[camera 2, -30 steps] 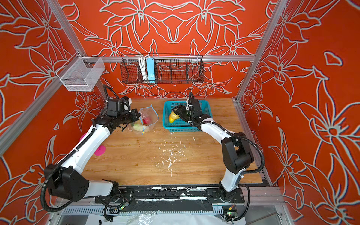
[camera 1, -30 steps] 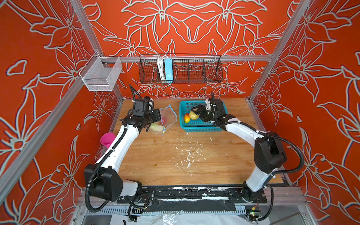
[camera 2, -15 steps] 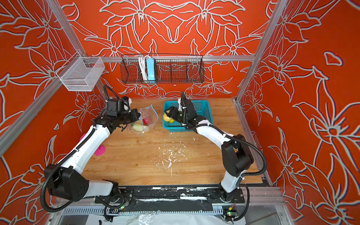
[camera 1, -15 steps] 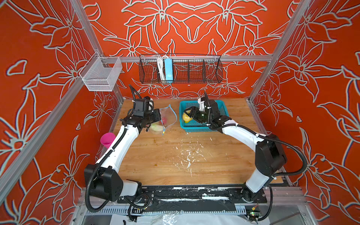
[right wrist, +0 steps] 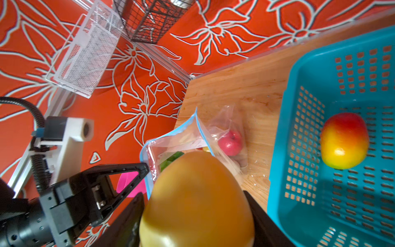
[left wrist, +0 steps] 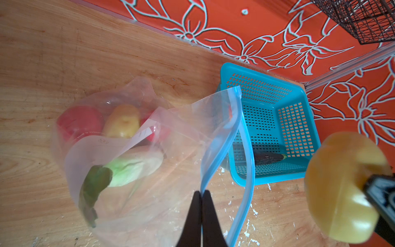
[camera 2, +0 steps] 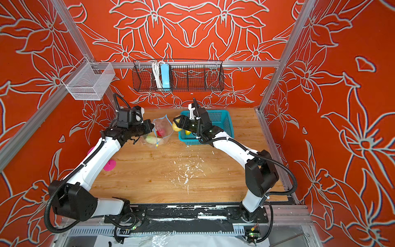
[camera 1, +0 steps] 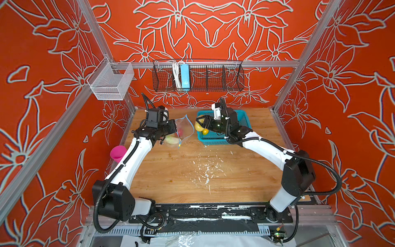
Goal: Place the food in the zip-top bag and seal the zipper
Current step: 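Carry the potato over the bag opening held by the left gripper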
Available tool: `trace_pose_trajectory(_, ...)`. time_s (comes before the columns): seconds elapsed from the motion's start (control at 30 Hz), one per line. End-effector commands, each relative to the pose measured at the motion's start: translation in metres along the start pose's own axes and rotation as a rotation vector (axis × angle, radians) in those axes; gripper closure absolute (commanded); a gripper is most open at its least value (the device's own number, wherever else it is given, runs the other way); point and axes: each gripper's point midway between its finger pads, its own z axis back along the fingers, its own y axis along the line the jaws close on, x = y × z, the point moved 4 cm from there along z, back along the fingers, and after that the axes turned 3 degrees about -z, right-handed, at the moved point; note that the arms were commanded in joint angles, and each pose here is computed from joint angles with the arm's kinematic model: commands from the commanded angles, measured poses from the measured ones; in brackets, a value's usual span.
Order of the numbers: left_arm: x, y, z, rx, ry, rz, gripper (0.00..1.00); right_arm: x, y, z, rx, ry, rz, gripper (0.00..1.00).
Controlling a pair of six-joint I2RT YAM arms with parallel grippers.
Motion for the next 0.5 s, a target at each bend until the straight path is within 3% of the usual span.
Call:
trace_pose_trajectory(0.0, 0.002, -0.006, 0.007, -0.019, -0.020, -0.003, 1.00, 0.006, 0.024, -0.001, 0.062, -0.028, 0.052, 0.58)
trace_pose_trajectory(0.47, 0.003, -0.006, 0.009, -0.021, -0.024, -0.003, 1.00, -0.017, 0.048, -0.028, 0.105, 0.015, 0.181, 0.59)
